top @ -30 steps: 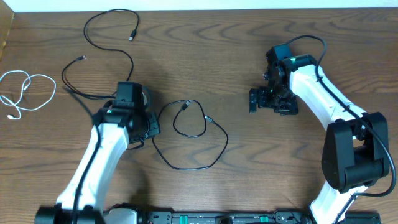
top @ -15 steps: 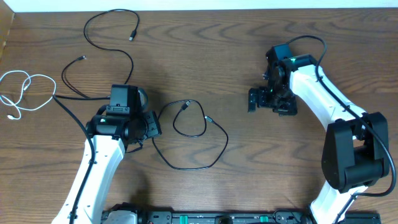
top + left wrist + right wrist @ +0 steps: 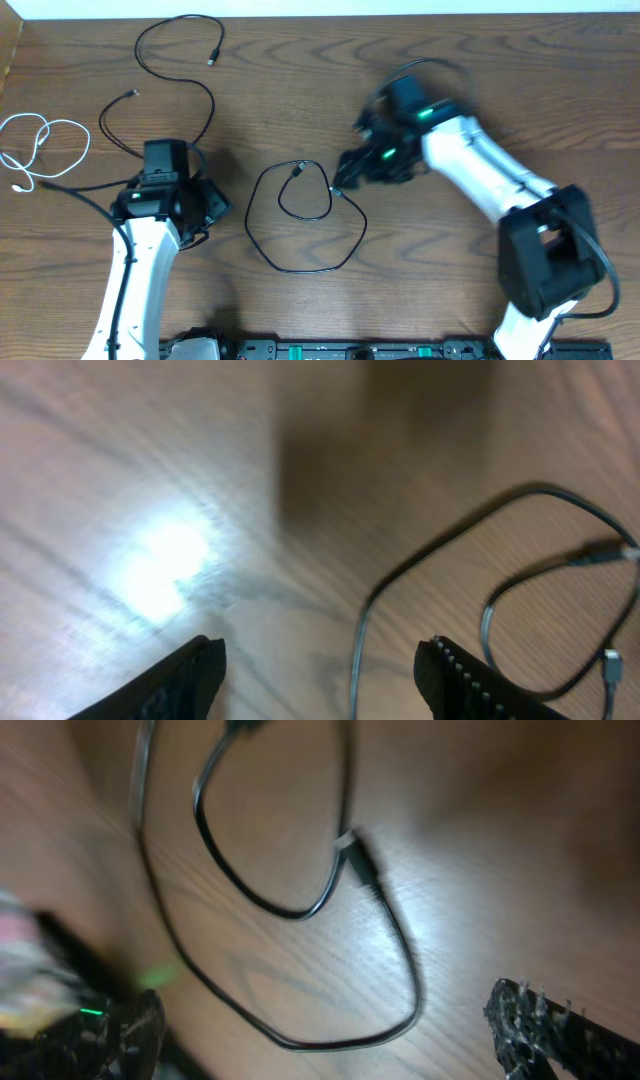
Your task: Untangle cables
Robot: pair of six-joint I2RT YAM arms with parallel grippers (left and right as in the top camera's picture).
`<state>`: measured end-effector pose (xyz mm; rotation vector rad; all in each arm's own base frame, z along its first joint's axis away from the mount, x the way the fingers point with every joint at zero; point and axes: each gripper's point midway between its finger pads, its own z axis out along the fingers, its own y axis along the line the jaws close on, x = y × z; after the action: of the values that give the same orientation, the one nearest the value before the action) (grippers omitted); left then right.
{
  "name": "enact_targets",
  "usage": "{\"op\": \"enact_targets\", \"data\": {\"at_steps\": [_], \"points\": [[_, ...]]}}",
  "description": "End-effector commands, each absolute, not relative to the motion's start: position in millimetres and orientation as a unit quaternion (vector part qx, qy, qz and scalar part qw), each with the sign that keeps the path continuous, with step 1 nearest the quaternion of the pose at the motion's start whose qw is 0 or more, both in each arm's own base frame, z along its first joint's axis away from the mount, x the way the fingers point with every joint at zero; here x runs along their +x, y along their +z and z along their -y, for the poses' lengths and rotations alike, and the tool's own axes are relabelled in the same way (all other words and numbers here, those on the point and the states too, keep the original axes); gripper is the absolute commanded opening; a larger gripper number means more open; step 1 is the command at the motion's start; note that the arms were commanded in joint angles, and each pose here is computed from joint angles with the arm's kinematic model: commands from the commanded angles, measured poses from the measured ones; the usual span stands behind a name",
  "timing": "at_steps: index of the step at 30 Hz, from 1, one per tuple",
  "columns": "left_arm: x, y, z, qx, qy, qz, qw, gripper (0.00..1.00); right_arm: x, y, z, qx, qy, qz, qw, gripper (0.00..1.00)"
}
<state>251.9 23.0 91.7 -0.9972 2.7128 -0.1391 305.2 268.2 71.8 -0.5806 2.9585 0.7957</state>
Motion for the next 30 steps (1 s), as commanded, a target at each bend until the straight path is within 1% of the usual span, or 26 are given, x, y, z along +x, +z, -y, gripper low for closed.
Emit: {"op": "enact_targets", "data": {"at_steps": [1, 2, 3, 6, 10, 12, 15, 17, 18, 20, 23, 26, 27, 30], "points": [[244.5, 89.8, -37.2, -0.376, -0.032, -0.919, 0.111, 0.8, 298.5, 53.5, -269.7, -0.26, 0.116, -0.957, 0.06, 0.99], [241.3, 89.1, -38.7, -0.38, -0.03, -0.918, 0.106, 0.91, 298.6, 53.5, -278.0, -0.276, 0.097, -0.953, 0.08, 0.99], [239.3, 88.7, -39.3, -0.382, -0.029, -0.918, 0.102, 0.94, 296.8, 54.2, -286.3, -0.288, 0.093, -0.949, 0.092, 0.99], [236.2, 88.1, -39.6, -0.383, -0.027, -0.918, 0.096, 0.95, 288.6, 58.3, -324.3, -0.33, 0.113, -0.928, 0.129, 0.99], [236.0, 88.0, -39.5, -0.383, -0.027, -0.918, 0.096, 0.96, 284.9, 52.9, -358.1, -0.389, 0.102, -0.898, 0.177, 0.99], [236.1, 88.1, -39.6, -0.383, -0.027, -0.918, 0.096, 0.96, 279.3, 43.0, -371.6, -0.421, 0.103, -0.883, 0.182, 0.98], [236.1, 88.1, -39.5, -0.383, -0.027, -0.918, 0.096, 0.96, 274.9, 29.2, -375.3, -0.434, 0.099, -0.879, 0.173, 0.95], [236.3, 88.1, -39.6, -0.383, -0.027, -0.918, 0.096, 0.96, 272.2, 24.0, -374.8, -0.434, 0.101, -0.88, 0.163, 0.86], [236.3, 88.1, -39.6, -0.383, -0.027, -0.918, 0.096, 0.96, 271.9, 21.8, -374.5, -0.434, 0.102, -0.881, 0.159, 0.83], [236.3, 88.1, -39.5, -0.383, -0.027, -0.918, 0.096, 0.96, 271.7, 18.2, -373.6, -0.434, 0.1, -0.882, 0.156, 0.79], [236.3, 88.1, -39.5, -0.383, -0.027, -0.918, 0.096, 0.96, 271.1, 14.1, -372.5, -0.434, 0.098, -0.883, 0.151, 0.76], [236.3, 88.1, -39.6, -0.383, -0.027, -0.918, 0.096, 0.96, 270.8, 10.0, -371.9, -0.437, 0.095, -0.882, 0.148, 0.68], [236.3, 88.1, -39.6, -0.383, -0.027, -0.918, 0.096, 0.96, 270.4, 7.7, -371.5, -0.442, 0.093, -0.88, 0.146, 0.67], [236.3, 88.1, -39.6, -0.383, -0.027, -0.918, 0.096, 0.96, 269.8, -4.9, -367.9, -0.443, 0.084, -0.882, 0.135, 0.68]]}}
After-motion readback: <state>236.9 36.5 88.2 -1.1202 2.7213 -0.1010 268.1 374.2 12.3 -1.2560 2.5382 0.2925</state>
